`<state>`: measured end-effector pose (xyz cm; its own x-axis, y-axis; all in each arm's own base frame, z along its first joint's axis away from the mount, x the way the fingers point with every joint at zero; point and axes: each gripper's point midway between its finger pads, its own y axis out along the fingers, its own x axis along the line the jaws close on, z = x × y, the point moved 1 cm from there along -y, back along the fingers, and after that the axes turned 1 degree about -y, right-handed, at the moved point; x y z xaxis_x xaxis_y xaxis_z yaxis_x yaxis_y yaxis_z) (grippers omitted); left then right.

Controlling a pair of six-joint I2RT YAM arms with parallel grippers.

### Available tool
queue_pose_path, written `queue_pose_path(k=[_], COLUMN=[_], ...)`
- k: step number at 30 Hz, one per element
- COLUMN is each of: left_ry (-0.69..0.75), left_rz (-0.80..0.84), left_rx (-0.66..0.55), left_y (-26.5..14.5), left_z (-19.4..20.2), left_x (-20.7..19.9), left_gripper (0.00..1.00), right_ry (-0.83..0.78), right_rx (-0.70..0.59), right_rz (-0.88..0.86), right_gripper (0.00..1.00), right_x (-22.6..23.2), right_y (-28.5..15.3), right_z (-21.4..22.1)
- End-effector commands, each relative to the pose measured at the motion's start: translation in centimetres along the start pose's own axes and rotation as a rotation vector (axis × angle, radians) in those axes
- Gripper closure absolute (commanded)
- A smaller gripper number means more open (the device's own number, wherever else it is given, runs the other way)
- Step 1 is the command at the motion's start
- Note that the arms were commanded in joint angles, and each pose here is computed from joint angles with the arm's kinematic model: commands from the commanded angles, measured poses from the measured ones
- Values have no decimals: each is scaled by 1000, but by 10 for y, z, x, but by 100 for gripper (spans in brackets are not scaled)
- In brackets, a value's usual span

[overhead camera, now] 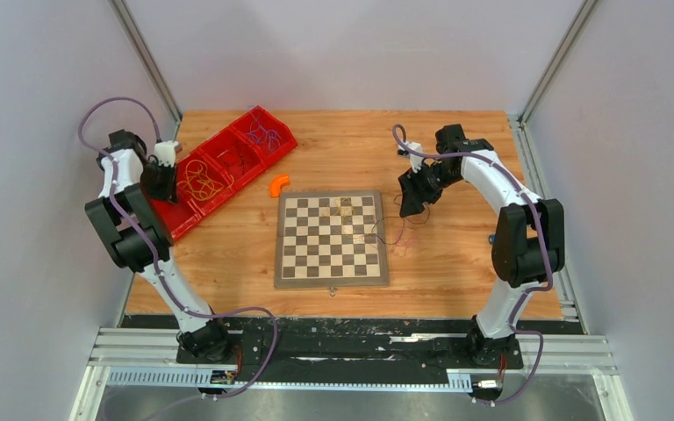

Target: Untangle the cables

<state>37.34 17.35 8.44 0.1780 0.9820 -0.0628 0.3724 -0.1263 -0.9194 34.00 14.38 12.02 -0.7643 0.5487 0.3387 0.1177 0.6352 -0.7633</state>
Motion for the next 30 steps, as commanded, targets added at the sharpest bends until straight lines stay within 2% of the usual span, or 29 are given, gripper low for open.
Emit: queue_pose_path(k=[1,3,5,6,10,17,22,29,30], left_ry=[61,71,89,101,108,23,-15,-27,-27], left_rz=[13,16,22,27,64,103,100,74,77], left_rx=[-119,-142,-173,-189,-253,-216,-131,-45,-43], left_y=[-23,-32,-42,-43,-47,2,33,46,45], left_z=[-35,-43,-54,-61,-88,-111,-99,-82,-82], left_x=[-3,-9,-18,-25,-45,-40,-30,-30,-30], left_gripper=[79,91,99,100,100,100,100,100,90], right_ry=[-37,-35,-35,-35,-28,-28,-40,-39,-39], right_rx=[-17,-18,-20,-24,-33,-49,-60,-69,-72], right_rz=[10,7,2,-1,-5,-6,0,-7,-8], right_gripper=[37,37,37,37,37,37,37,37,37], right_x=[3,4,4,5,4,5,9,12,11], right_y=[-9,-9,-7,-7,-5,-5,-7,-5,-4], right_z=[-9,-8,-8,-9,-9,-12,-10,-5,-5])
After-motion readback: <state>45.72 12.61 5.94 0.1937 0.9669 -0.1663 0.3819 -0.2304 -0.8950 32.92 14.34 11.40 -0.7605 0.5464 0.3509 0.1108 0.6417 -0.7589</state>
